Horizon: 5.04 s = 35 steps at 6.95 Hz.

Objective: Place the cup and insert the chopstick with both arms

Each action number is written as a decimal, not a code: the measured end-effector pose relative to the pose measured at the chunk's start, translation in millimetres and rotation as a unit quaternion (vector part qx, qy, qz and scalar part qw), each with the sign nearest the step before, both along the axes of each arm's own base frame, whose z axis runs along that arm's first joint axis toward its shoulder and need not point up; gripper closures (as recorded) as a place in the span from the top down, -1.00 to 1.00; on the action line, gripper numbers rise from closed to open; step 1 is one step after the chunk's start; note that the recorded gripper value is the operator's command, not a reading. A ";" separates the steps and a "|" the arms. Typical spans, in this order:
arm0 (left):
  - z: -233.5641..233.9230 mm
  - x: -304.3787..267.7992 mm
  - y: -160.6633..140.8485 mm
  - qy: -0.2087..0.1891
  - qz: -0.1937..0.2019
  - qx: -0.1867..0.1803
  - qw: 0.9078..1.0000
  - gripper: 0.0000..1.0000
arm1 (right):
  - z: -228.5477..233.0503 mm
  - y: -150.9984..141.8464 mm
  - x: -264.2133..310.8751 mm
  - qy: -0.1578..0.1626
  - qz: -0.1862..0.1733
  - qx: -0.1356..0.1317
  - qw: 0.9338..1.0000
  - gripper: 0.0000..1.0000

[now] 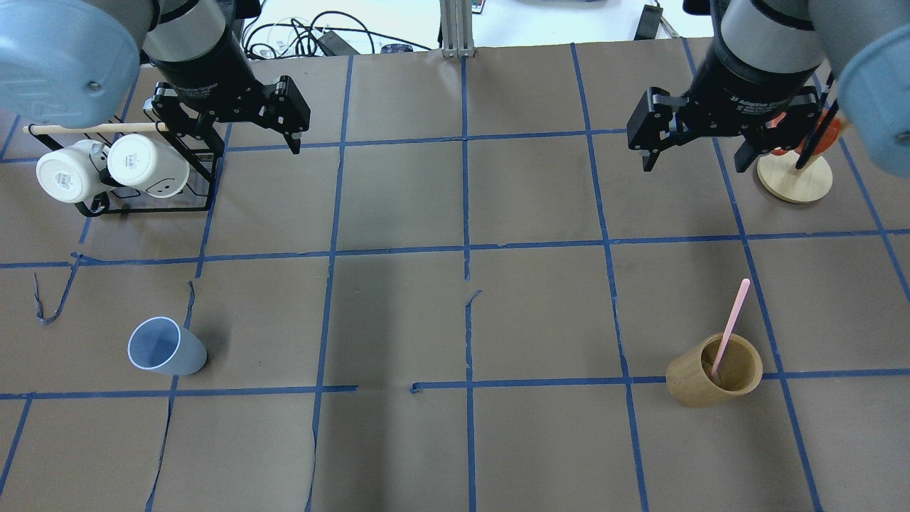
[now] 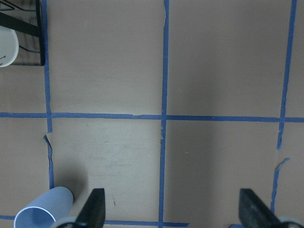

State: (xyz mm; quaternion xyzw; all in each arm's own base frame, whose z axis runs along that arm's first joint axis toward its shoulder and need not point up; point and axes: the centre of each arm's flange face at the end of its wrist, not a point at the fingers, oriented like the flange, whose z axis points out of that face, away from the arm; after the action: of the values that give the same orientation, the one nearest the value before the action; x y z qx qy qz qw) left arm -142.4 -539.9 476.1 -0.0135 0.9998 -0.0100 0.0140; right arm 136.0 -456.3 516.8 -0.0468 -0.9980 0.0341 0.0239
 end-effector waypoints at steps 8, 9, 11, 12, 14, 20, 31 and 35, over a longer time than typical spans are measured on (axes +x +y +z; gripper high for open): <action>-4.8 -0.5 -3.4 -0.001 0.000 0.003 1.000 1.00 | -1.0 -0.4 -0.7 0.001 0.000 0.002 1.000 1.00; -5.6 -0.8 -3.7 0.000 0.001 0.003 1.000 1.00 | -1.0 -0.5 -1.2 0.002 0.000 0.002 1.000 1.00; -14.7 0.3 -3.0 0.000 -0.001 0.011 1.000 1.00 | -3.2 -2.0 -2.8 0.003 -0.002 0.005 1.000 1.00; -32.6 6.6 -1.8 -0.003 -0.003 0.020 1.000 1.00 | -4.9 -3.9 -6.7 0.010 -0.004 0.007 1.000 1.00; -100.1 55.0 19.2 -0.006 -0.001 0.059 0.998 1.00 | -8.4 -8.0 -17.5 0.027 0.002 0.011 1.000 1.00; -216.8 166.0 115.8 -0.091 0.009 0.077 0.993 1.00 | -32.9 -14.6 -63.4 0.026 0.014 0.036 0.999 1.00; -195.6 130.8 99.1 -0.046 -0.108 0.043 0.992 -0.86 | -90.6 -3.6 -101.3 0.017 0.018 0.102 0.995 1.00; -164.4 -6.6 17.1 0.029 -0.028 -0.029 0.999 -0.94 | -97.3 -1.4 -101.0 0.016 0.019 0.108 0.994 1.00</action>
State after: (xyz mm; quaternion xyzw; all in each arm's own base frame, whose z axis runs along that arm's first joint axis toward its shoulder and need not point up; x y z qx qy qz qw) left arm -149.0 -522.8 311.6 0.0134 0.9990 -0.0387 -0.0153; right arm 35.0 -457.7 419.5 -0.0241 -0.9960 -0.0732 0.0442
